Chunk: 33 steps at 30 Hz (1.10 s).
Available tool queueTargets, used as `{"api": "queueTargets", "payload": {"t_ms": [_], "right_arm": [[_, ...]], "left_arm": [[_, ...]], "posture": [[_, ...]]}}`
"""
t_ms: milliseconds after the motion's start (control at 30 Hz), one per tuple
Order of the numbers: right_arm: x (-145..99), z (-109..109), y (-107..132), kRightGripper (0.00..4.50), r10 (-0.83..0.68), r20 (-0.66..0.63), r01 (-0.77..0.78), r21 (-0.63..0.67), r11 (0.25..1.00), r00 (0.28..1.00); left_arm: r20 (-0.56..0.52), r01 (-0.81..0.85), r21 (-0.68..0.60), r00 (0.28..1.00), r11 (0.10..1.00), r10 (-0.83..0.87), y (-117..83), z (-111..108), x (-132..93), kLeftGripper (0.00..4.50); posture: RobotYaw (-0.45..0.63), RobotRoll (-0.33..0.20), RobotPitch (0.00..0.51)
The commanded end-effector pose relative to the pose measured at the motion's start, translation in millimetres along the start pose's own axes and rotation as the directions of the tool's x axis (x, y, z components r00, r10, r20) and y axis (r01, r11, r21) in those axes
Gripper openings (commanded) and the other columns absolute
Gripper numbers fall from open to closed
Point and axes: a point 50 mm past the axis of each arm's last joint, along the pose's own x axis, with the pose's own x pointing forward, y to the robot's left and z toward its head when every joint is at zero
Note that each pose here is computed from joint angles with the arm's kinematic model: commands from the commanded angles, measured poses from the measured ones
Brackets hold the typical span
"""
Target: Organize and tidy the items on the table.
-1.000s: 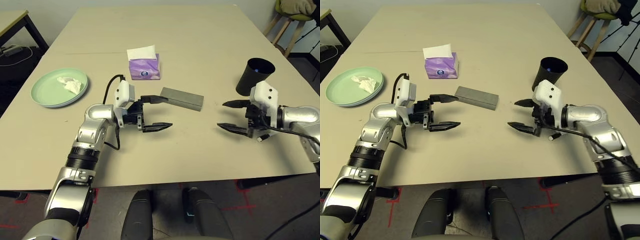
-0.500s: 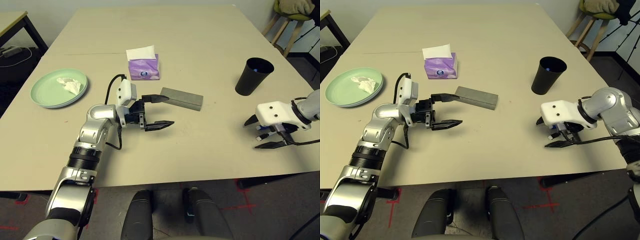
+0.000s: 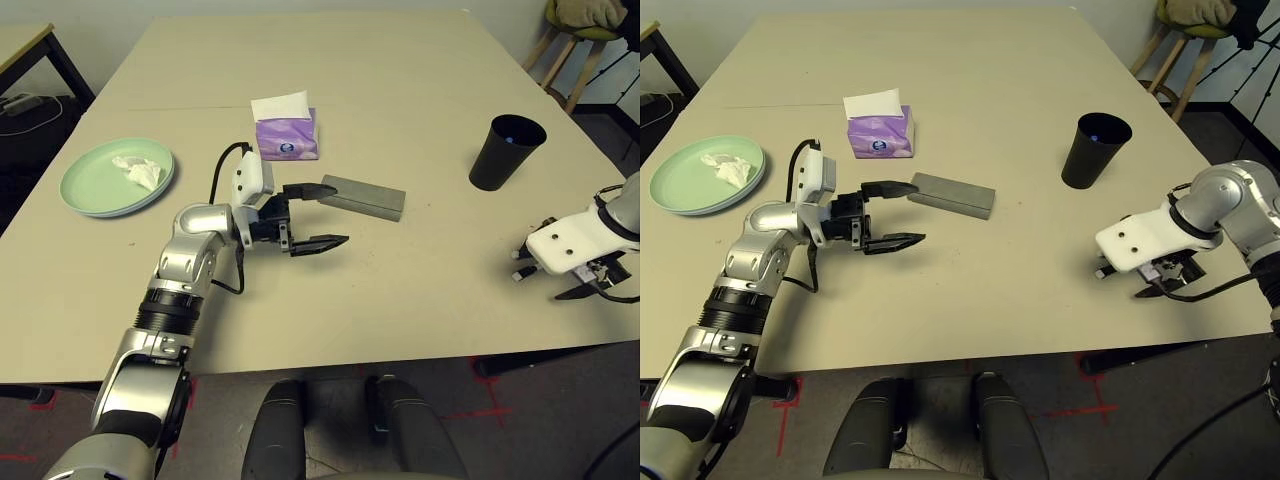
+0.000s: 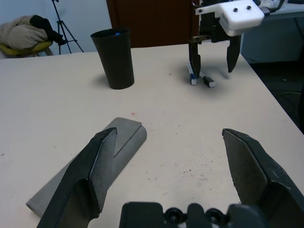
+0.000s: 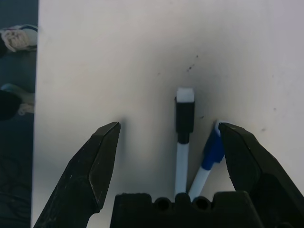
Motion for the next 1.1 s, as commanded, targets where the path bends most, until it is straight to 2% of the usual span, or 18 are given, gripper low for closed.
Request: {"api": "queueTargets", "payload": {"t_ms": [33, 567, 867, 1000, 1100], "right_arm": [[3.2, -0.4, -1.3, 4.5, -0.01, -0.014, 0.009, -0.018, 1.0, 1.0], [8.7, 3.6, -7.6, 4.5, -0.013, -0.003, 0.012, -0.116, 0.993, 1.0], [11.7, 1.3, -3.2, 4.5, 0.03, -0.015, -0.032, -0.107, 0.994, 0.999], [11.6, 1.3, -6.1, 3.56, 0.022, -0.022, -0.025, -0.109, 0.994, 1.0], [11.9, 1.3, -6.7, 2.37, 0.026, -0.029, -0.029, -0.112, 0.993, 0.999]], "left_arm": [[-0.01, 0.013, 0.009, 1.0, 1.0, -0.013, -0.6, -0.9, 3.7, 4.48], [-0.016, -0.006, 0.017, 1.0, 1.0, 0.006, -1.0, -1.8, 2.0, 4.48], [-0.017, -0.006, 0.019, 1.0, 1.0, 0.007, 0.5, -1.1, 2.4, 4.48], [-0.017, -0.007, 0.021, 1.0, 1.0, 0.007, 0.9, -0.9, 2.3, 4.5], [-0.017, -0.008, 0.023, 1.0, 1.0, 0.009, 1.1, -0.4, 2.4, 4.5]], "posture": [[0.11, 0.0, 0.126], [0.12, 0.0, 0.126], [0.12, 0.0, 0.127], [0.12, 0.0, 0.126], [0.13, 0.0, 0.126]]}}
